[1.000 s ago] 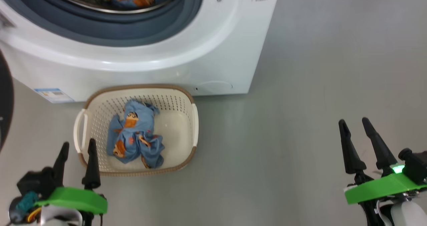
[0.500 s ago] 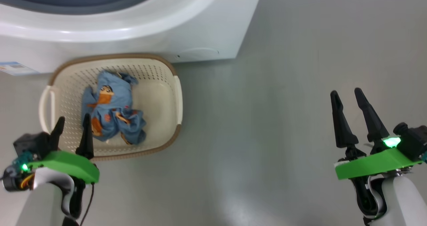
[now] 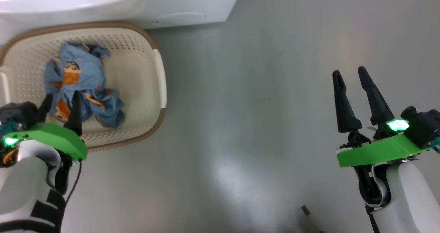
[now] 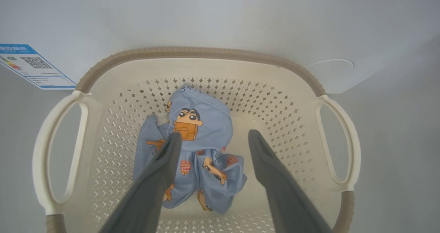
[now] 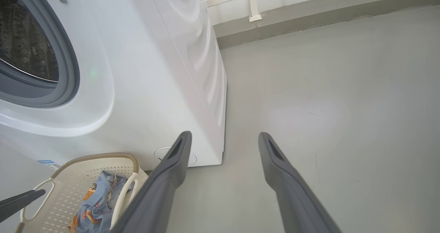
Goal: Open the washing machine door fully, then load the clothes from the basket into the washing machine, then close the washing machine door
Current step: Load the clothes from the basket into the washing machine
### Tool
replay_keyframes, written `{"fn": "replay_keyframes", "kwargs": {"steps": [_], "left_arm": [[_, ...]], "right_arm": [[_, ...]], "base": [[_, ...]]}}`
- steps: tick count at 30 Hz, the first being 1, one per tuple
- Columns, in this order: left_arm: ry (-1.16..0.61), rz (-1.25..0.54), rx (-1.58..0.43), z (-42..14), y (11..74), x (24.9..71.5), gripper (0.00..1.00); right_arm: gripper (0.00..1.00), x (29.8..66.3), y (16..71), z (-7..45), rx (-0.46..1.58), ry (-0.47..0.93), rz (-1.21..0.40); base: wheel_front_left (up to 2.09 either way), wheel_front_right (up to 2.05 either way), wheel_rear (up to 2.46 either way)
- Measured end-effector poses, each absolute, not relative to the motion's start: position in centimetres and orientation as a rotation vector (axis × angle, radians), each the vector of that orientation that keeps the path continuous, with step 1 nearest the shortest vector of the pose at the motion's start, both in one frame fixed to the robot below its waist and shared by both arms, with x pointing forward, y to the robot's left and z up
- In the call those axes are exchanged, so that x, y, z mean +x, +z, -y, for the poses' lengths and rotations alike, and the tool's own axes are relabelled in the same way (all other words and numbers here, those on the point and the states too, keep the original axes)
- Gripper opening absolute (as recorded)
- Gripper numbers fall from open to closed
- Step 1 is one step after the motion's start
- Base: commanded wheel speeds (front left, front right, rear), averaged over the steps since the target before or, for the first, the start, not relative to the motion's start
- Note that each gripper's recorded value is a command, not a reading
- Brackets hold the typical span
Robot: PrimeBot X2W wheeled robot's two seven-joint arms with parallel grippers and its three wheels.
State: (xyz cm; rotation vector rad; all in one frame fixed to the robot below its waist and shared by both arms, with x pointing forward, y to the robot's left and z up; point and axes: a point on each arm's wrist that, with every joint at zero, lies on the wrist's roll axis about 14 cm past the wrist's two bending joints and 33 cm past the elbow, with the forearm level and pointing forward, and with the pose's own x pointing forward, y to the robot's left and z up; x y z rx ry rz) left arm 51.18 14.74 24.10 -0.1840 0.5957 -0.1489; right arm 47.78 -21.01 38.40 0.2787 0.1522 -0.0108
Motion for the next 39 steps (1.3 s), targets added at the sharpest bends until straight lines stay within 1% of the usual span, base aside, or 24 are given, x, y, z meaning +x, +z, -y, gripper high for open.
{"fn": "replay_keyframes", "kwargs": {"steps": [14, 20, 25, 32, 39], "left_arm": [[-0.204, -0.749, -0.084, -14.6, 17.2, 53.5, 1.00], [-0.230, -0.820, -0.055, -14.0, 14.4, 53.6, 1.00], [-0.234, -0.839, -0.040, -14.0, 13.1, 54.8, 1.00], [-0.246, -0.904, -0.017, -13.9, 11.2, 54.7, 1.00], [-0.242, -0.931, -0.012, -14.1, 10.2, 54.9, 1.00]], "right_arm": [[1.00, 48.3, 34.1, 21.1, 0.265, -0.018, -0.236], [1.00, 48.6, 32.8, 21.4, 0.253, -0.020, -0.256], [1.00, 48.8, 31.8, 21.4, 0.246, -0.017, -0.270], [1.00, 48.9, 30.8, 21.2, 0.243, -0.008, -0.289], [1.00, 48.6, 30.7, 21.3, 0.235, -0.009, -0.296]], "base": [[0.00, 0.00, 0.00], [0.00, 0.00, 0.00], [0.00, 0.00, 0.00], [0.00, 0.00, 0.00], [0.00, 0.00, 0.00]]}}
